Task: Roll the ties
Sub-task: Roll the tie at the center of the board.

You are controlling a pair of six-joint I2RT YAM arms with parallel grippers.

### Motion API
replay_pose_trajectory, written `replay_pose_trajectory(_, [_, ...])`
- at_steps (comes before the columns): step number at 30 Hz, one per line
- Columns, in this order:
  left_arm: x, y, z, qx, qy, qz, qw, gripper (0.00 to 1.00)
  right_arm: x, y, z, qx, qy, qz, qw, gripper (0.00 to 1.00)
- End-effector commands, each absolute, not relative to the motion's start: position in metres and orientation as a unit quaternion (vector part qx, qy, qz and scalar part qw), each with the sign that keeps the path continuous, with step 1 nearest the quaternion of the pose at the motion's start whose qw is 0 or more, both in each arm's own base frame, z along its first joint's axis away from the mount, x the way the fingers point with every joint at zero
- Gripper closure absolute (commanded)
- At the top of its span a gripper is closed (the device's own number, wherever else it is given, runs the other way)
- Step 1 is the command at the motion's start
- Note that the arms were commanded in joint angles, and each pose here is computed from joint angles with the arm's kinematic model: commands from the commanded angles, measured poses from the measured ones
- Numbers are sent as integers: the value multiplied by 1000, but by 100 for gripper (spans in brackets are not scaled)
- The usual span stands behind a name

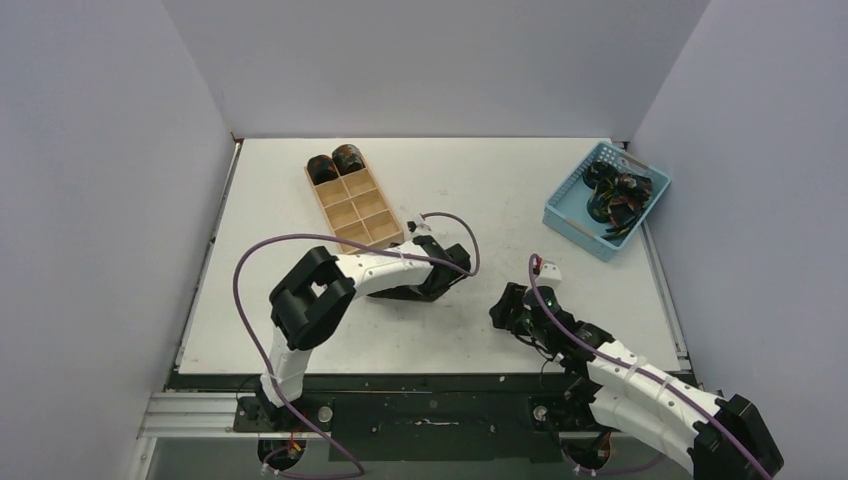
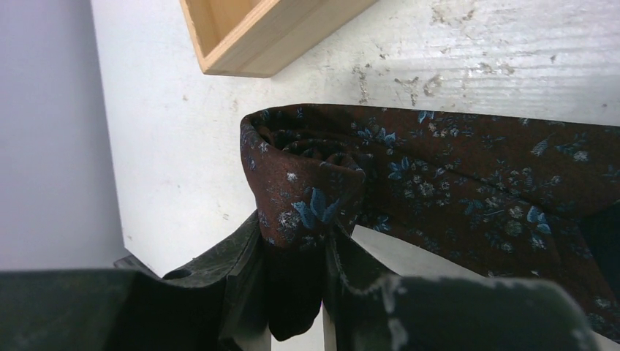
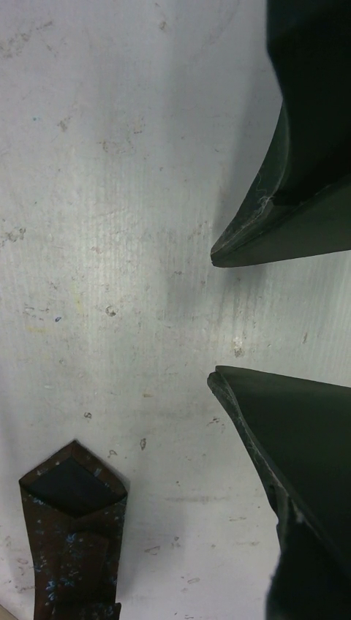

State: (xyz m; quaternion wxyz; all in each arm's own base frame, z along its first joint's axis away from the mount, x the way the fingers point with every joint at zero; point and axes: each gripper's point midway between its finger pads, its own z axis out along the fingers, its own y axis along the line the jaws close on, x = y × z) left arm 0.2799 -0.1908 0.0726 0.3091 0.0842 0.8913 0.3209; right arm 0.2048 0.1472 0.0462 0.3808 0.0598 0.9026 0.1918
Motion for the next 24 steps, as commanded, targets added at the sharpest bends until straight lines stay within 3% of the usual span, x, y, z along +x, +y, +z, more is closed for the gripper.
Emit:
replay_pose_trajectory(1, [286, -188, 87, 107, 861, 378, 323, 100, 205, 147, 48, 90, 894, 207, 387, 47])
replay_pose_trajectory(4, [286, -199, 80, 118, 862, 374, 322, 100, 201, 145, 45, 96, 893, 209, 385, 47])
replay_pose_trajectory(7, [286, -212, 68, 131, 864, 368, 317, 92, 200, 145, 47, 98, 890, 217, 389, 45])
replay_pose_trajectory(15, [281, -240, 56, 138, 879, 329, 317, 62, 200, 146, 49, 96, 888, 220, 393, 44])
replay_pose_trajectory(24, [279, -250, 66, 122, 895, 280, 325, 35, 200, 147, 51, 94, 887, 222, 394, 43])
